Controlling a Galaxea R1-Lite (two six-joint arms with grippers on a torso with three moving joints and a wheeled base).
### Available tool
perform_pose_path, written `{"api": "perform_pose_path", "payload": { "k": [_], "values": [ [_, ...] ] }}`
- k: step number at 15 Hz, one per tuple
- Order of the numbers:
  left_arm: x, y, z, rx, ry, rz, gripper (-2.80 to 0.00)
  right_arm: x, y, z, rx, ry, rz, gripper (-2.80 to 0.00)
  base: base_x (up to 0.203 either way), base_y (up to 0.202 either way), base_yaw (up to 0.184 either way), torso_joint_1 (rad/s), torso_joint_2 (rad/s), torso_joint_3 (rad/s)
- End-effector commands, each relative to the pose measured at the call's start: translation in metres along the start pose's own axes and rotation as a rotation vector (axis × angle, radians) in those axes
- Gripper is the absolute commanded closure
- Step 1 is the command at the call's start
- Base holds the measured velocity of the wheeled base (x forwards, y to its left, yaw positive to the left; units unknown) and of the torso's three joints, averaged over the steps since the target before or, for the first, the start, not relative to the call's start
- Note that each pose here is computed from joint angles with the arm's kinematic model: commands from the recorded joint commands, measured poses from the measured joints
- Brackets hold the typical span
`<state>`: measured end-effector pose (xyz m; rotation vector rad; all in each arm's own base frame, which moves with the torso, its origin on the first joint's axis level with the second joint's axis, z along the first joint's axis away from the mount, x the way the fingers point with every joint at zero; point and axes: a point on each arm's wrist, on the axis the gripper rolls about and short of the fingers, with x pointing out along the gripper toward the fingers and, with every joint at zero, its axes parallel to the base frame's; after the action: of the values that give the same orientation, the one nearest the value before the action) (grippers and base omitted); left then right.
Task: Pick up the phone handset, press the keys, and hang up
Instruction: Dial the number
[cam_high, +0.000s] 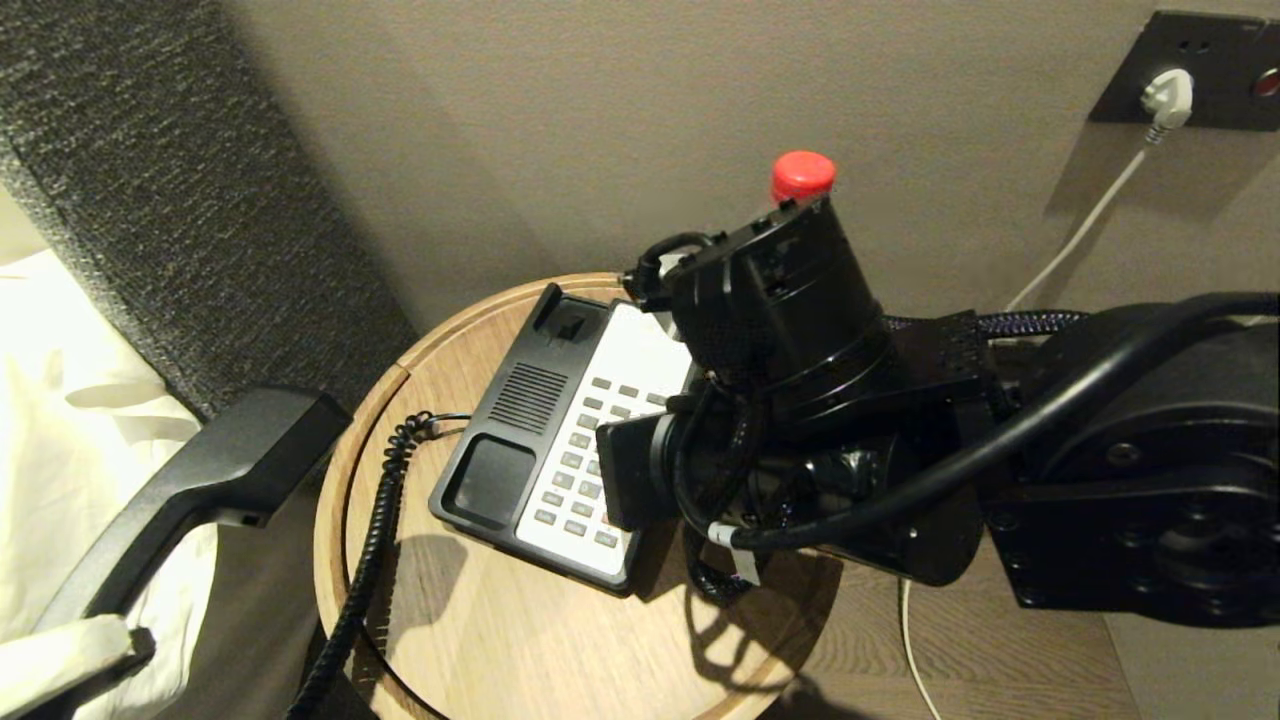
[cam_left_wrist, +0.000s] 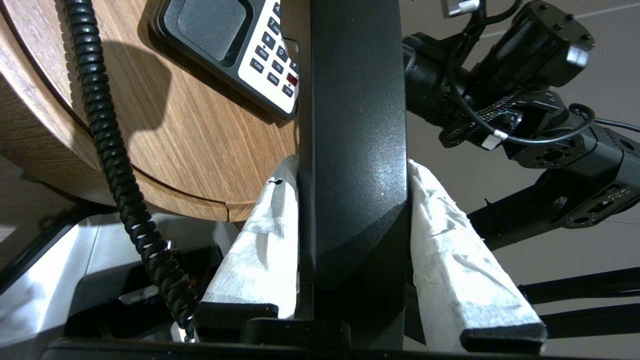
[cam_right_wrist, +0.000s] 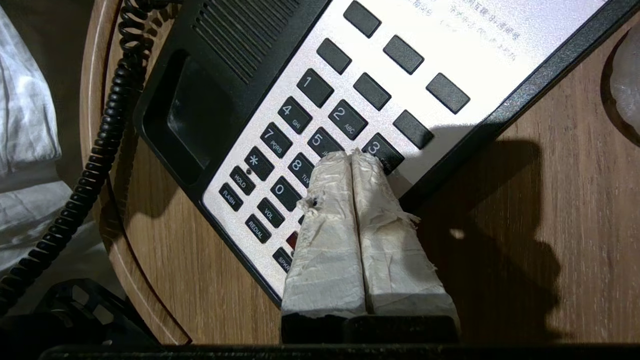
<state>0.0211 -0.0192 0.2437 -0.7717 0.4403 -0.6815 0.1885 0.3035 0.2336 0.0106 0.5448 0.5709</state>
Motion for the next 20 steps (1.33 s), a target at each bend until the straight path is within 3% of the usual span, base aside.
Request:
{"api": "perform_pose_path", "payload": {
  "k": [1,20],
  "values": [
    [0.0001,0.0004,-0.0004,-0.005,0.002,0.001,0.0,0.0023,-0.0001,-0.0009,0.0,0.003,-0.008,0.0,0.0,0.0,0.0,0.0,0.0,0.0],
    [-0.0002,0.0013,-0.0012,-0.005,0.003,0.003,0.0,0.0102,-0.0068,-0.0089,-0.012,0.034,-0.041,0.0,0.0,0.0,0.0,0.0,0.0,0.0]
  ]
}}
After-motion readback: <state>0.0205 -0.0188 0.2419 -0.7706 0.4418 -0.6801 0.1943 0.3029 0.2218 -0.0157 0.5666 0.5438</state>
